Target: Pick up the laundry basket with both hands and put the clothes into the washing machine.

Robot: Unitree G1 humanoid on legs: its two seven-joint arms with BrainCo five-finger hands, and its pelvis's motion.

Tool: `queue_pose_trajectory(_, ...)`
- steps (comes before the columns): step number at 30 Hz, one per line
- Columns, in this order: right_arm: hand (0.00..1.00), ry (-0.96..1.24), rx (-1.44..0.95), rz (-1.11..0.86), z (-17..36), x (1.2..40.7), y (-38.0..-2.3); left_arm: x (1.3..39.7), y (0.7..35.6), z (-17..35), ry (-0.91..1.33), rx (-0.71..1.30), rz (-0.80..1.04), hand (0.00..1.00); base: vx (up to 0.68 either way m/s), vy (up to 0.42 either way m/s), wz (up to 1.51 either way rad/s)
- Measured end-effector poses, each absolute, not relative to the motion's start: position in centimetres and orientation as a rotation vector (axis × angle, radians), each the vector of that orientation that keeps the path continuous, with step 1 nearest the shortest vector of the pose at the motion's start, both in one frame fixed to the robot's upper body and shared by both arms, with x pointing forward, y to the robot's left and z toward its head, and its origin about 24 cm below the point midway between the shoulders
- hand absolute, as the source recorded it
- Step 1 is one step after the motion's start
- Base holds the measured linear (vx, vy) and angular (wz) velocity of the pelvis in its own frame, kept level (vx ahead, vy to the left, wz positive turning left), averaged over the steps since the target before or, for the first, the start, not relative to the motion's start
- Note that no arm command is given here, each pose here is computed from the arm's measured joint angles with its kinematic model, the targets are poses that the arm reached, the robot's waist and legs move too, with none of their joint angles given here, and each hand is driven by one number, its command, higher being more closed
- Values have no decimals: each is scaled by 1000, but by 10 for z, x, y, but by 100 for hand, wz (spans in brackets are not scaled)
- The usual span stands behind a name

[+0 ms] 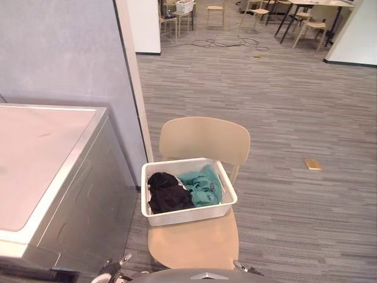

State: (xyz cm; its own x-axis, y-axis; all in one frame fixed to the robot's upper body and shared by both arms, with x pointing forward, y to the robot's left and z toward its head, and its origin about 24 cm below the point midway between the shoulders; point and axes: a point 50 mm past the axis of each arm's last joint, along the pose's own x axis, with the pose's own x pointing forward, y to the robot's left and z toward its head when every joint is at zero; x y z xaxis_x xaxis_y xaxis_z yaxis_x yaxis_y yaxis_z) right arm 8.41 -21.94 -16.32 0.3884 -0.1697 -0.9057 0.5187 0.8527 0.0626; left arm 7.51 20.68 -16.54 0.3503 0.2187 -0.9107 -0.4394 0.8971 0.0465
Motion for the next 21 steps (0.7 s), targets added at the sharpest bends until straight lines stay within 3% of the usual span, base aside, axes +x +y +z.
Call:
queue_pose_trajectory(7, 0, 1062, 283, -359, -156, 122, -220, 85, 208, -164, 1109, -247, 447, 0, -196, 11, 45)
queue_pose_trajectory(10, 0, 991, 263, -395, -146, 137, -239, 48, 204, -171, 1211, -305, 520, 0, -132, 57, -12)
queue_pose_trajectory(13, 0, 1024, 317, -388, -152, 130, -224, 47, 218, -169, 1213, -277, 541, 0, -168, -26, 68)
queue_pose_trajectory(15, 0, 1014, 328, -397, -151, 131, -226, 39, 208, -172, 1241, -300, 534, 0, -132, 55, 71)
queue_pose_trajectory(21, 0, 1054, 359, -436, -157, 118, -225, 107, 194, -159, 1093, -140, 295, 0, -228, 190, 88)
